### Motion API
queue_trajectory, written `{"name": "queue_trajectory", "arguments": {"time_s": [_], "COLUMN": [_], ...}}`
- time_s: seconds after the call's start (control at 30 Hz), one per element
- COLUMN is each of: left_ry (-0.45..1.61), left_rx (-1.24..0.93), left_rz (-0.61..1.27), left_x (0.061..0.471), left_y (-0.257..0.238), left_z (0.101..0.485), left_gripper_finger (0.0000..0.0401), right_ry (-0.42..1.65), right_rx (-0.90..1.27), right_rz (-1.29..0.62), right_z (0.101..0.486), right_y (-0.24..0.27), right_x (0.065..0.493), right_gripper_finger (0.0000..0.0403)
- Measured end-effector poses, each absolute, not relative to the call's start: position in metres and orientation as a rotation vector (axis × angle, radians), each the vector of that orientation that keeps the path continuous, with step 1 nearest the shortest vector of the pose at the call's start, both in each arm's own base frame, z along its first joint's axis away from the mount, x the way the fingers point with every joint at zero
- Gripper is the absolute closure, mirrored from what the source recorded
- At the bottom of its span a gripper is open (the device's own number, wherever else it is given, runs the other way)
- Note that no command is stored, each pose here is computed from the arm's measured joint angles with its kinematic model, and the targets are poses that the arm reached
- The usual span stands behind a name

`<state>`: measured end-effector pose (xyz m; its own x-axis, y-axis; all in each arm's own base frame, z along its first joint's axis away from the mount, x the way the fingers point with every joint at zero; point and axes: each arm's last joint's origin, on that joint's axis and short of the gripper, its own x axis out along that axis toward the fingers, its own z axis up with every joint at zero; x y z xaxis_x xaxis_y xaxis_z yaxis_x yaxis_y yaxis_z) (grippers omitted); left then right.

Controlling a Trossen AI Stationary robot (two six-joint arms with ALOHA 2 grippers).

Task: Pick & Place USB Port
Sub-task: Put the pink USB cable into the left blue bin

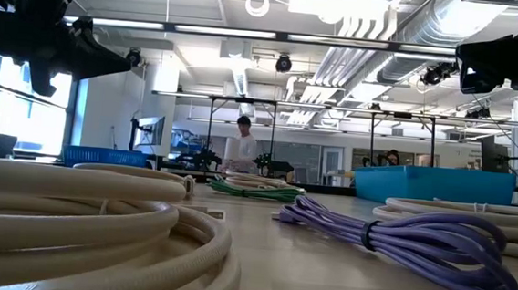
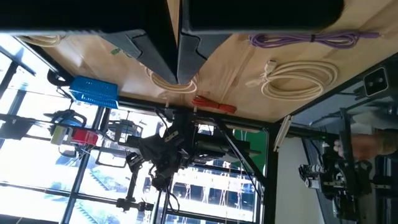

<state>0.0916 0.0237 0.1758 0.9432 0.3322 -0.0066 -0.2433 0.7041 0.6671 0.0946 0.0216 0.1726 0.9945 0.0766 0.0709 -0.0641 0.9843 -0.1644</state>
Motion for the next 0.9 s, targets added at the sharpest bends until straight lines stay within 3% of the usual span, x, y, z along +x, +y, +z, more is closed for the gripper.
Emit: {"name": "queue_trajectory", "arguments": {"time_s": [0.2,0.43,0.67,0.9], "left_ry": [0.128,0.044,-0.005,0.002], "left_rx": [0.720,0.665,0.671,0.679], "left_rz": [0.319,0.274,0.254,0.262], "left_x": [0.092,0.092,0.092,0.092], "left_y": [0.024,0.022,0.021,0.021], "left_z": [0.176,0.181,0.185,0.184], "left_gripper_finger": [0.0401,0.0401,0.0401,0.0401], "right_ry": [-0.171,-0.215,-0.190,-0.221], "right_rx": [0.009,-0.041,-0.047,-0.009], "right_rz": [0.120,0.131,-0.082,-0.215], "right_z": [0.182,0.186,0.187,0.210], "right_y": [0.023,0.023,0.017,0.012], "right_x": [0.093,0.093,0.093,0.089], "right_gripper_finger": [0.0400,0.0400,0.0390,0.0334]}}
